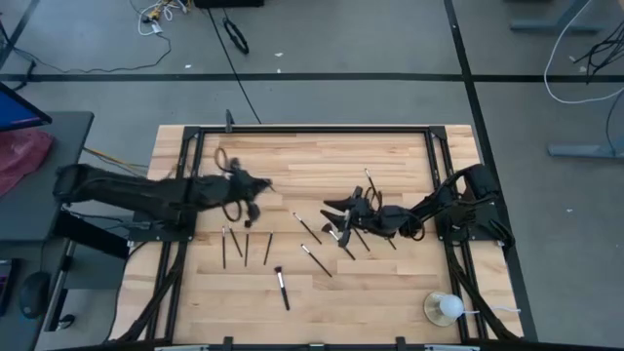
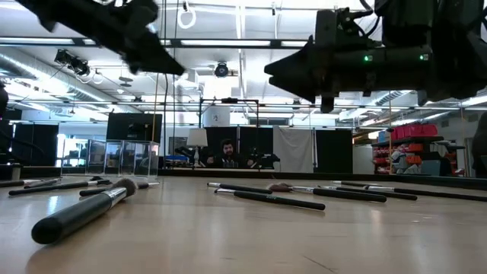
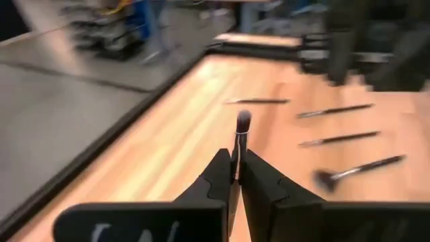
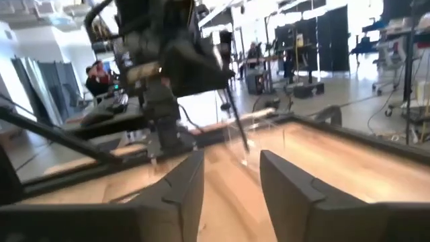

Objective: Put items in baskets/containers
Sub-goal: Put the eyeshadow brush into the transparent organizer

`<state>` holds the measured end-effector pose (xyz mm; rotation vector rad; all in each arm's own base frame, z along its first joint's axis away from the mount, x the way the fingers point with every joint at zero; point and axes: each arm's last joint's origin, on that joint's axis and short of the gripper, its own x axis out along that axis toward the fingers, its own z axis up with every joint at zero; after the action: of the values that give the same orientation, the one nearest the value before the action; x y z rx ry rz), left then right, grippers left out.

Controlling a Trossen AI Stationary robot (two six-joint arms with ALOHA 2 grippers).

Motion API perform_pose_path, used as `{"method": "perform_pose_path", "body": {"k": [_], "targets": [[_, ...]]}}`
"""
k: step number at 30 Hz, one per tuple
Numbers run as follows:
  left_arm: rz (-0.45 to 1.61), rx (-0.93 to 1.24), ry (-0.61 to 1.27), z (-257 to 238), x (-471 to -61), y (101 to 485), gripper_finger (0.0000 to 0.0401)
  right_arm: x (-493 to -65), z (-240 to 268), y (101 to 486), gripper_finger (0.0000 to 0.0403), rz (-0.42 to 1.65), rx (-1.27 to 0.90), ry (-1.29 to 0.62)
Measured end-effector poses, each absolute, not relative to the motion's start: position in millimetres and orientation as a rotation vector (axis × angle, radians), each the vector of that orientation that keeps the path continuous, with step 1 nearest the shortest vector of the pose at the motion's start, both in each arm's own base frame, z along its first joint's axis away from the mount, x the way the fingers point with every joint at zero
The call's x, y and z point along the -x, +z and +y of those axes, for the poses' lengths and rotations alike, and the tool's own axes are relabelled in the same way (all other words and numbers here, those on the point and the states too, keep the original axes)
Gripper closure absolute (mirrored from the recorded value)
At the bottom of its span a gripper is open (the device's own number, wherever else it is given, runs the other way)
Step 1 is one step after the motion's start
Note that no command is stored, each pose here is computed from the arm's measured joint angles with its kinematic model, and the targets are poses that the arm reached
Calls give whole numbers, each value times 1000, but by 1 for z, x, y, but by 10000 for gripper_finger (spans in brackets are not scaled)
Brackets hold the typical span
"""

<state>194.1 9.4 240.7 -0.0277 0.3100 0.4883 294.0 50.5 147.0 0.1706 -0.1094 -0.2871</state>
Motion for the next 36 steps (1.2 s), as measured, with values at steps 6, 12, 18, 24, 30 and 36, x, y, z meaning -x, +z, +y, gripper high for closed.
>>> {"method": "perform_pose_path", "body": {"k": [6,12,18,24,30,36], "targets": [[346,62,650,30,-149,252,381,-294,51,146,255,-101,-177,-282],[414,81,793,49,-130,248,380,-294,51,146,263,-101,-178,-282],[456,165,758,61,-134,242,379,-294,51,146,266,-101,-178,-283],[569,194,804,73,-142,227,378,-294,51,146,266,-101,-178,-283],[665,223,837,84,-149,212,374,-294,51,146,266,-100,-178,-283],[740,273,809,95,-157,198,372,-294,51,146,266,-100,-177,-283]]}}
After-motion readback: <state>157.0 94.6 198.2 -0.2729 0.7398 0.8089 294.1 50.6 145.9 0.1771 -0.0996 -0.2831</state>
